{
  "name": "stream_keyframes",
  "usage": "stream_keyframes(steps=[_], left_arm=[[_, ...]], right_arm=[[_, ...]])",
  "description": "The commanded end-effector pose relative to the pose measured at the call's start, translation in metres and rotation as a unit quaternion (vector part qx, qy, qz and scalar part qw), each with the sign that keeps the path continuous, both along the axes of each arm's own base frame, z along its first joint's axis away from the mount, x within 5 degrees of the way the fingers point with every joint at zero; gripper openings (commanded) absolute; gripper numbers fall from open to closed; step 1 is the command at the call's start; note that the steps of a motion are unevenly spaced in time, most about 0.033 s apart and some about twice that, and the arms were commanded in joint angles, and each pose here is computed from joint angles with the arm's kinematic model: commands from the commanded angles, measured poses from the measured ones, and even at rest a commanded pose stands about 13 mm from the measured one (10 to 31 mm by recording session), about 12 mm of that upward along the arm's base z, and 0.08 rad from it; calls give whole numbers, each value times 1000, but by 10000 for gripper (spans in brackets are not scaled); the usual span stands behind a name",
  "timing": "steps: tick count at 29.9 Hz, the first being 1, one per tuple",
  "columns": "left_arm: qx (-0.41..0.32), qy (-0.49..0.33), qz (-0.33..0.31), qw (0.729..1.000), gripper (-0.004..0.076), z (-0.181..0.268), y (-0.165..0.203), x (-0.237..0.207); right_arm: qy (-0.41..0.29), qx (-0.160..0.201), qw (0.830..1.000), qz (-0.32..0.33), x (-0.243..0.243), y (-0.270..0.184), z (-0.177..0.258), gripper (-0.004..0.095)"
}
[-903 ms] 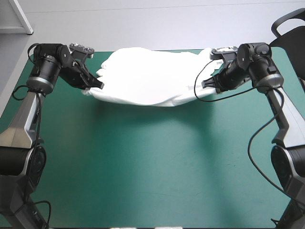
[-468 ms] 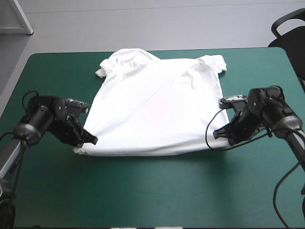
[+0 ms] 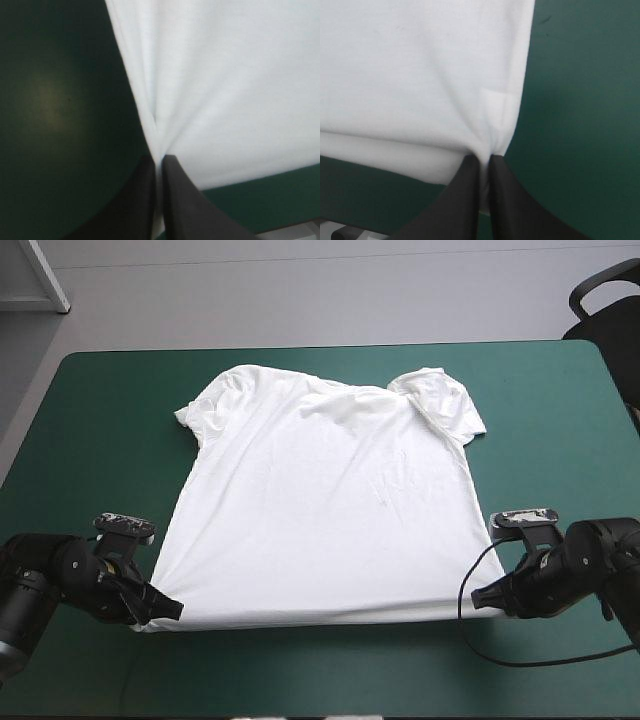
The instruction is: Fold the cloth
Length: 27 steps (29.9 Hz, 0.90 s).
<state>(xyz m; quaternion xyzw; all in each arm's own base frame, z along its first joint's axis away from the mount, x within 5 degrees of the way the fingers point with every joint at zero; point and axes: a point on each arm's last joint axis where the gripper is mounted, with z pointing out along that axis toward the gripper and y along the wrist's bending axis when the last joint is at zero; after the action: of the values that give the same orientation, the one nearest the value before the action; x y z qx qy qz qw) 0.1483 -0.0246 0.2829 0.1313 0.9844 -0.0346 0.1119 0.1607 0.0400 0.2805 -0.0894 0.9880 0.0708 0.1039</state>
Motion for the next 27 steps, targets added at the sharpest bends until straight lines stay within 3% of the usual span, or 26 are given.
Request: stream_keyframes(steps=[1, 5, 8, 17, 21, 27], left_arm=[[1, 12, 3, 1000, 19, 4, 1, -10], [-11, 20, -6, 1000, 20, 2, -2, -12], [-11, 18, -21, 1000, 77, 2, -2, -12], [-13, 19, -19, 1000, 479, 2, -2, -12], [-17, -15, -14, 1000, 504, 4, -3, -6], [-36, -155, 1, 987, 504, 31, -6, 22]], right_arm=[[-18, 7, 1000, -5, -6, -1, 4, -15], [-12, 23, 1000, 4, -7, 2, 2, -12], [-11, 27, 999, 13, -7, 3, 2, 42], [-12, 28, 999, 17, -7, 3, 2, 570], [-26, 28, 999, 17, -5, 3, 7, 590], [-82, 18, 996, 21, 4, 2, 37, 590]])
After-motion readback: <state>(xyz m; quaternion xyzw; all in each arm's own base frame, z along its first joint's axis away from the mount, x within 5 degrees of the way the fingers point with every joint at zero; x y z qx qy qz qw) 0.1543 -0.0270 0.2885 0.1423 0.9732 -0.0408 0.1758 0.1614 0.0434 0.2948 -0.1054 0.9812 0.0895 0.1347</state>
